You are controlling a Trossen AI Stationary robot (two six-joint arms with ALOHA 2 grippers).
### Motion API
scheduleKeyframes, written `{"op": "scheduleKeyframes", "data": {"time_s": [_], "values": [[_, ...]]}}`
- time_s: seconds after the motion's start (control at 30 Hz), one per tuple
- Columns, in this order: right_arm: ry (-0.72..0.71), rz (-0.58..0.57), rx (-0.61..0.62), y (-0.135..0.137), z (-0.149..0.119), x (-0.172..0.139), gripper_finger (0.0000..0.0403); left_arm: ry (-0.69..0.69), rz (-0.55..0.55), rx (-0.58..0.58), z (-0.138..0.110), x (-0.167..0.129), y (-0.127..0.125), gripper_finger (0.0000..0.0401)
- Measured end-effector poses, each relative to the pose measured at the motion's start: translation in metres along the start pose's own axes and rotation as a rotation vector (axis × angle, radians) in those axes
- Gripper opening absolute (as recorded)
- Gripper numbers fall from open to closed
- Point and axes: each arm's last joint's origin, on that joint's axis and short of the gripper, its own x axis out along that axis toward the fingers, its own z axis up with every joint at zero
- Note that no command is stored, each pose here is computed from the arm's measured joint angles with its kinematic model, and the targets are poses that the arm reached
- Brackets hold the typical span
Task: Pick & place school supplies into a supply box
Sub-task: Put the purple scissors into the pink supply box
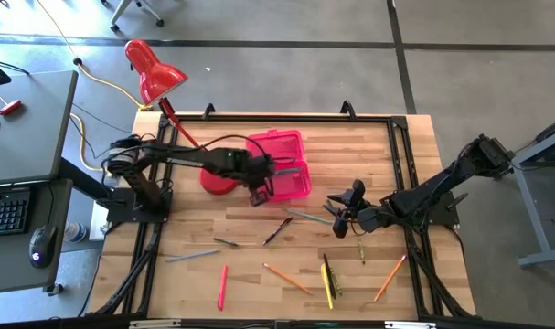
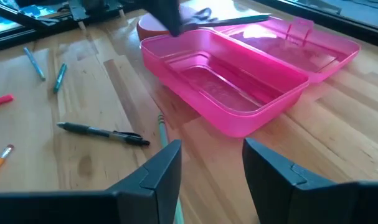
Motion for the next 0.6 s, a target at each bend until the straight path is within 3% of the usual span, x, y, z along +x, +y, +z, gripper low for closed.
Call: {"op": "scheduleKeyframes", "data": {"time_s": [0.3, 0.6], "values": [[0.009, 0.02, 0.026, 0.001, 0.0, 0.0, 0.0149, -0.005, -0.141, -0.041, 0.016, -0.002, 0.001, 0.0025], [0.01, 0.019, 0.022, 0.001, 0.0, 0.0, 0.0149, 0.022, -0.158, -0.093, 0.016, 0.004, 0.0, 0.0025]]}}
